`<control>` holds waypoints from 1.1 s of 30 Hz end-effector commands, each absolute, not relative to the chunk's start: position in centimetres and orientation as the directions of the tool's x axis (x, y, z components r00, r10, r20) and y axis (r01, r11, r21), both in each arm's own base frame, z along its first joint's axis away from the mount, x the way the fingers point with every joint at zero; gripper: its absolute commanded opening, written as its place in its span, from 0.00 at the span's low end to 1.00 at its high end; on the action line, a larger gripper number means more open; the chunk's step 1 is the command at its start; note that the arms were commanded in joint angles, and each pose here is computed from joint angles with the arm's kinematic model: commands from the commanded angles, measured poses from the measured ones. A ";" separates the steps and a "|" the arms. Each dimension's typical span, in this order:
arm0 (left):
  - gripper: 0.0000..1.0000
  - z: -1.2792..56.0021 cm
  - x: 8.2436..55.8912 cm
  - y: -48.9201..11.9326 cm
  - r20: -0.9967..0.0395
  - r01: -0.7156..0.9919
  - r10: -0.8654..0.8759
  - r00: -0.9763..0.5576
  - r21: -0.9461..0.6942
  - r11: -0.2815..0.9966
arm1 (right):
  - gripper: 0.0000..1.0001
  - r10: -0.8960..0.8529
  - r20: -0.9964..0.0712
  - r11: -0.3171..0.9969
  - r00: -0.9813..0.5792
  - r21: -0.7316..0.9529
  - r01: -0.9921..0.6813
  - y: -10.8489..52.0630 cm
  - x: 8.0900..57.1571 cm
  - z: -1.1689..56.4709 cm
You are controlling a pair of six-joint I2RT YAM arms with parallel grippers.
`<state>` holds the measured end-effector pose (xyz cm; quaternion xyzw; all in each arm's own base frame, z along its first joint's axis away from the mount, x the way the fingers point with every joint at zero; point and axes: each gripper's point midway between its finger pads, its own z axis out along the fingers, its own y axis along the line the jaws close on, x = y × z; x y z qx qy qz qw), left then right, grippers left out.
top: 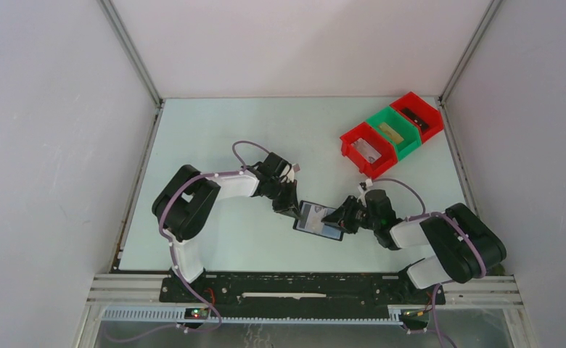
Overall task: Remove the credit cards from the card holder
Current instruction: Remove the credit card from the card holder.
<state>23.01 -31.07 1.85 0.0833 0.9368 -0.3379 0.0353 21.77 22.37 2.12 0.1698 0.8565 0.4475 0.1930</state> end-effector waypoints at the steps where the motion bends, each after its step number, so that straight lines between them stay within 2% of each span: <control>1: 0.00 2.0 23.9 -31.6 -0.161 0.217 0.149 -0.976 -0.613 0.759 | 0.38 0.475 -0.172 0.532 -0.863 0.838 0.125 22.2 21.9 2.0; 6: 0.00 2.1 23.9 -31.6 -0.164 0.224 0.155 -0.974 -0.614 0.757 | 0.42 0.507 -0.144 0.525 -0.850 0.833 0.172 22.1 22.4 1.5; 13: 0.00 2.1 23.7 -31.9 -0.161 0.229 0.164 -0.973 -0.619 0.751 | 0.41 0.515 -0.090 0.471 -0.852 0.861 0.194 23.0 22.7 1.1; 14: 0.00 2.0 23.7 -31.9 -0.159 0.228 0.164 -0.974 -0.619 0.751 | 0.37 0.516 -0.080 0.459 -0.853 0.867 0.197 23.1 22.7 1.1; 15: 0.00 2.0 23.6 -31.9 -0.158 0.226 0.163 -0.974 -0.619 0.752 | 0.29 0.519 -0.072 0.452 -0.852 0.869 0.201 23.2 22.7 1.0; 16: 0.00 2.0 23.7 -31.8 -0.158 0.226 0.163 -0.974 -0.617 0.754 | 0.16 0.523 -0.069 0.450 -0.850 0.869 0.206 23.1 22.7 0.9; 18: 0.00 2.0 23.7 -31.8 -0.160 0.227 0.163 -0.974 -0.614 0.756 | 0.04 0.527 -0.075 0.452 -0.847 0.868 0.204 22.9 22.6 0.9; 19: 0.00 2.1 23.7 -31.8 -0.161 0.227 0.161 -0.974 -0.613 0.757 | 0.00 0.526 -0.082 0.457 -0.846 0.867 0.200 22.8 22.6 1.0; 25: 0.00 2.0 24.0 -31.3 -0.164 0.221 0.152 -0.975 -0.596 0.772 | 0.00 0.479 -0.190 0.576 -0.857 0.804 0.144 21.2 22.3 1.8; 33: 0.00 2.5 24.4 -31.0 -0.177 0.219 0.140 -0.974 -0.595 0.773 | 0.00 0.350 -0.379 0.735 -0.857 0.678 0.000 18.3 22.5 6.8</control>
